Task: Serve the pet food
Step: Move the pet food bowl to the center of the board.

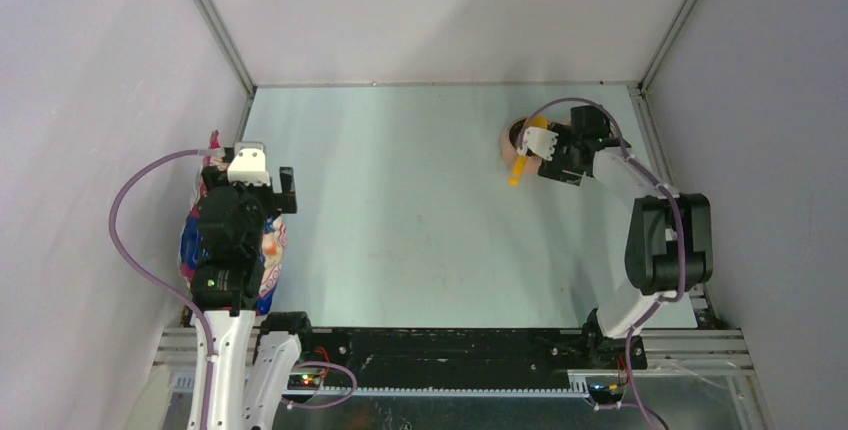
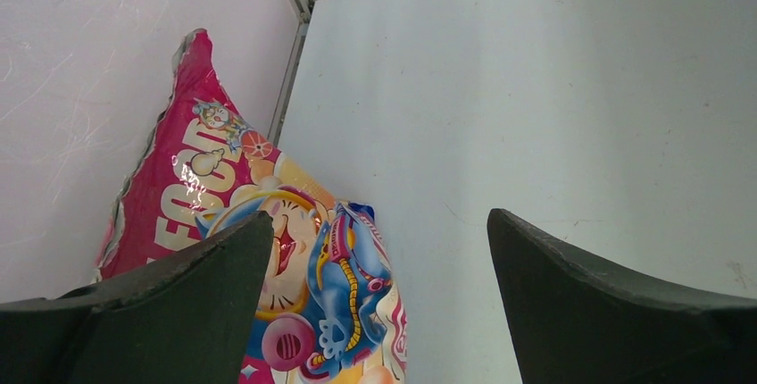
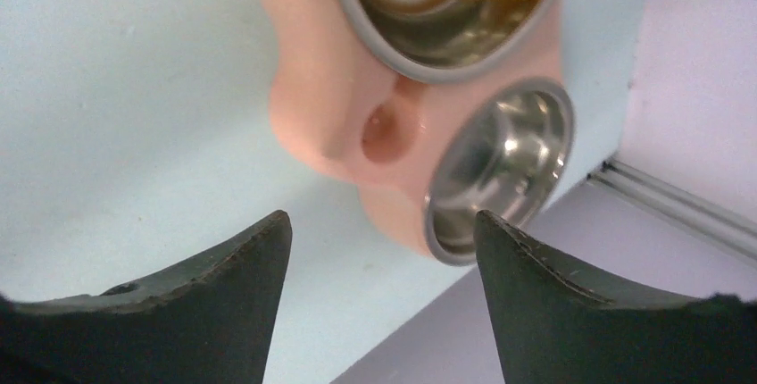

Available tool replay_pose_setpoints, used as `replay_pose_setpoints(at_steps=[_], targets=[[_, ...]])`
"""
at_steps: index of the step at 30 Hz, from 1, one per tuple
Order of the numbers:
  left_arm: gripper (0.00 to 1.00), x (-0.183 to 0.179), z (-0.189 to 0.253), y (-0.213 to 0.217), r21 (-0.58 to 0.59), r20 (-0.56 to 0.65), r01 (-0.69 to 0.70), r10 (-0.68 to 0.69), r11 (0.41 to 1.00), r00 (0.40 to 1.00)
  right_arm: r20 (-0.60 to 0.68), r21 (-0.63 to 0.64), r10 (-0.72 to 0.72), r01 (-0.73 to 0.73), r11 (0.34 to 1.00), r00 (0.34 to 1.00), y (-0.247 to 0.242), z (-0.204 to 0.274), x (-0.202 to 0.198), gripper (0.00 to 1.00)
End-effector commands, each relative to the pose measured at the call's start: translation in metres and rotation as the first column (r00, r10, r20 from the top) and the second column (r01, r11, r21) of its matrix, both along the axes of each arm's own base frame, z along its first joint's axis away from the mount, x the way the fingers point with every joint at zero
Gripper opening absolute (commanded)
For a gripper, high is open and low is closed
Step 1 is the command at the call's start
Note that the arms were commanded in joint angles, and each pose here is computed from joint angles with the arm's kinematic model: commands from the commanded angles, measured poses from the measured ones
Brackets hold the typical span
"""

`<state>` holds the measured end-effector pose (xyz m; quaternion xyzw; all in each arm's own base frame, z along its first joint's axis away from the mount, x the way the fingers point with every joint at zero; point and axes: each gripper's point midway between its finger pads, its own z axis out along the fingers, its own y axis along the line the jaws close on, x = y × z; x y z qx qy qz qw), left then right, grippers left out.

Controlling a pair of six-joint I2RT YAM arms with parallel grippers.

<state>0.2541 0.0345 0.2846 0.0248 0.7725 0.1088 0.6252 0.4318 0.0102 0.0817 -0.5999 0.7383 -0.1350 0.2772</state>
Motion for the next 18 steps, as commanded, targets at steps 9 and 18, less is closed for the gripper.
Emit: replay_pose_setpoints(at_steps=[9,18], targets=[[0.98,-0.027,0.068,0.063,0.146,0.025,-0.335,0.335,0.931,0.942,0.100,0.417,-0.265,0.201,0.886,0.959,0.046,0.156,-0.051,0.79],[0.98,-0.055,0.093,0.097,0.291,-0.089,-0.489,0.532,0.822,0.842,0.026,0.611,0.083,-0.082,0.787,0.996,0.161,0.197,-0.179,0.98]])
